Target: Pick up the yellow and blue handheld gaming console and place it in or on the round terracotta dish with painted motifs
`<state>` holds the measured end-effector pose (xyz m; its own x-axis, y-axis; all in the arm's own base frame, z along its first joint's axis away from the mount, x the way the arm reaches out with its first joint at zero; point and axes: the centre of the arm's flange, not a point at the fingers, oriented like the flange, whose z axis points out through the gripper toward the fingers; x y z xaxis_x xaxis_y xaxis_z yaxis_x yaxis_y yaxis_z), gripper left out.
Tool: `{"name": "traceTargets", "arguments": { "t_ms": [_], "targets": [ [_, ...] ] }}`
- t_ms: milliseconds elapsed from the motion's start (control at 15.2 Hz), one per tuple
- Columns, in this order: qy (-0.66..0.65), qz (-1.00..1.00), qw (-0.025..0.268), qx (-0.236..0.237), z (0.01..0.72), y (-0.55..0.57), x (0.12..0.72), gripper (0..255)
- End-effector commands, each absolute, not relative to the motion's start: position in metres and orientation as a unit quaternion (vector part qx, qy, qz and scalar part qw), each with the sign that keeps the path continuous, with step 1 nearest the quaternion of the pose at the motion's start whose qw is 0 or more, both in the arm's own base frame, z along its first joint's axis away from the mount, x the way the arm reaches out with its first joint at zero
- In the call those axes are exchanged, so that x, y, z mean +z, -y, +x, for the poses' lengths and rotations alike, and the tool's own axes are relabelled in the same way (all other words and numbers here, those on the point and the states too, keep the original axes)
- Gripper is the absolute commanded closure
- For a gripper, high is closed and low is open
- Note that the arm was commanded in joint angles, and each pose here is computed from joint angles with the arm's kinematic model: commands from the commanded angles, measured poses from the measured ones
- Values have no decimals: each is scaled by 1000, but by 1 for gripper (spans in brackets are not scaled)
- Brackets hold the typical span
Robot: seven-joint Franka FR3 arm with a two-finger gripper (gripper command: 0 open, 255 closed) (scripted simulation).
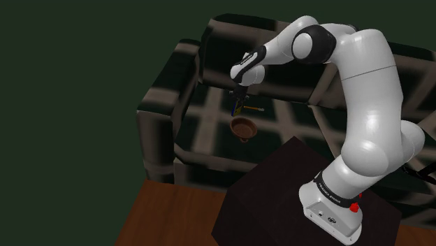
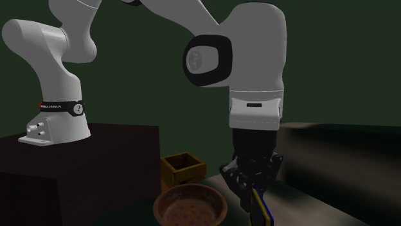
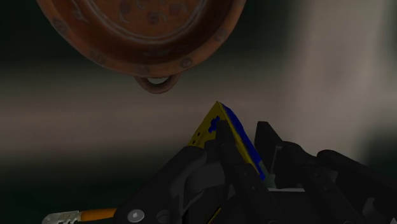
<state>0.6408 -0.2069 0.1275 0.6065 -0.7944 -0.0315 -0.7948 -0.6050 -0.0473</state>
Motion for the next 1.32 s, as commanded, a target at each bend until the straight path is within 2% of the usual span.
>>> {"name": "traceTargets", "arguments": {
  "t_ms": [0,1254],
  "targets": [
    [-444,-896,28,4,641,207,135,255],
    [-444,-896,28,4,641,207,236,255]
  ]
}}
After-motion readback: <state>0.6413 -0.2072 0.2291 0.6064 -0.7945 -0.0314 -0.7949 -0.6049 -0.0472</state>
